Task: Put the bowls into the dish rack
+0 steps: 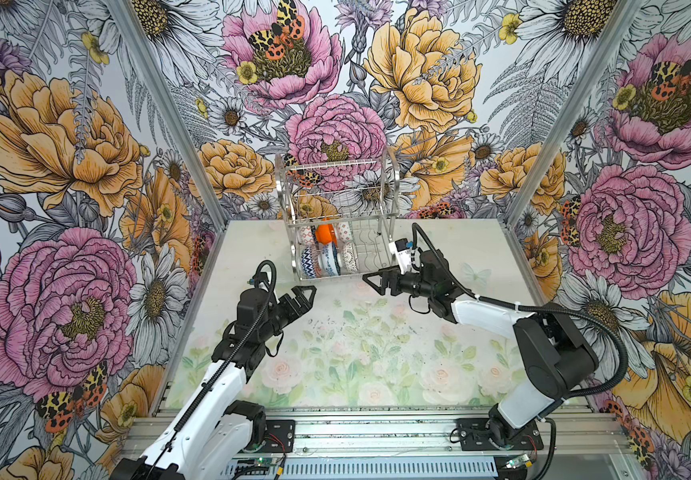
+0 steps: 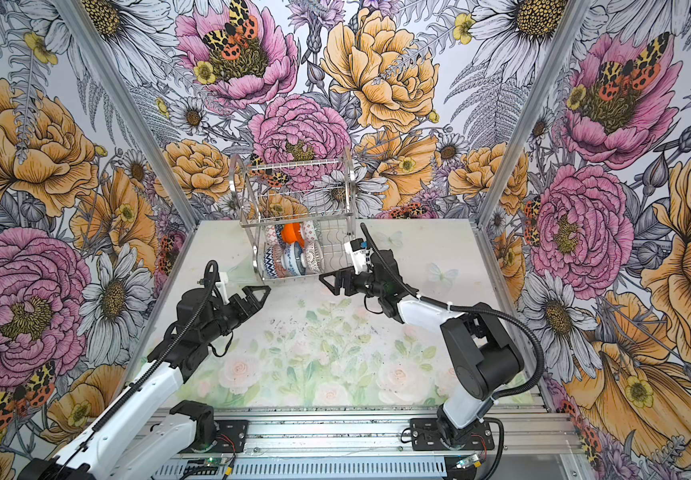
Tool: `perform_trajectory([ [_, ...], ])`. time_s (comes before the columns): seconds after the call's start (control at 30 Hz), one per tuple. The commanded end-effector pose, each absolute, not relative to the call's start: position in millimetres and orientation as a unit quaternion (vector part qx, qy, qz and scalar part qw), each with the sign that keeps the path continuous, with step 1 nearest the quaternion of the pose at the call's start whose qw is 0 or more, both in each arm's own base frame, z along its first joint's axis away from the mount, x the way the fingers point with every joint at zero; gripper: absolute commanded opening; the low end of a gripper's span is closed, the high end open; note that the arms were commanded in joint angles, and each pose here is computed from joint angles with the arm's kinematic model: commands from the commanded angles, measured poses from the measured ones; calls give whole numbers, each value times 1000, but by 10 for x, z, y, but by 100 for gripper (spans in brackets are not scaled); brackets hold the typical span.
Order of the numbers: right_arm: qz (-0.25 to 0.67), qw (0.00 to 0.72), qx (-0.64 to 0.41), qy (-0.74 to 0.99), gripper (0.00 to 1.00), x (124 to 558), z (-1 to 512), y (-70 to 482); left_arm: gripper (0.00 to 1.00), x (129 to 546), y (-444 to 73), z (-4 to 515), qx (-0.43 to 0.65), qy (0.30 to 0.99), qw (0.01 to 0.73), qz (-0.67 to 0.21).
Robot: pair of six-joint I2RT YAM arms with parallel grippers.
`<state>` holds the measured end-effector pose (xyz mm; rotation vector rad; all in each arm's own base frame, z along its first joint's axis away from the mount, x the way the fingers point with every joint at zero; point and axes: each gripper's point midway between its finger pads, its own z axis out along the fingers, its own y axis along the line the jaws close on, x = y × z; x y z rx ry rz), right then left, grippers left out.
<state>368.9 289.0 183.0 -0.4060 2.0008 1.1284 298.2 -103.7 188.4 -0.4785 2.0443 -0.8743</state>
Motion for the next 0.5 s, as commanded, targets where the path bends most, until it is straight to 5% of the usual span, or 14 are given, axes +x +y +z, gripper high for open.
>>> perform_trajectory([
  [0.0, 365, 438, -126, 812, 99, 3750, 1856, 2510, 99, 3033, -671, 2110, -215, 800, 491, -271],
  [0.27, 96, 507, -14, 856, 99, 3795, 1887, 1290, 99, 3067, 103, 2486, -278, 721, 626, -104],
  [0.47, -101, 538, 122, 828, 100, 3675, 1896, 225, 99, 3180, 593, 2318, -297, 705, 643, 31],
])
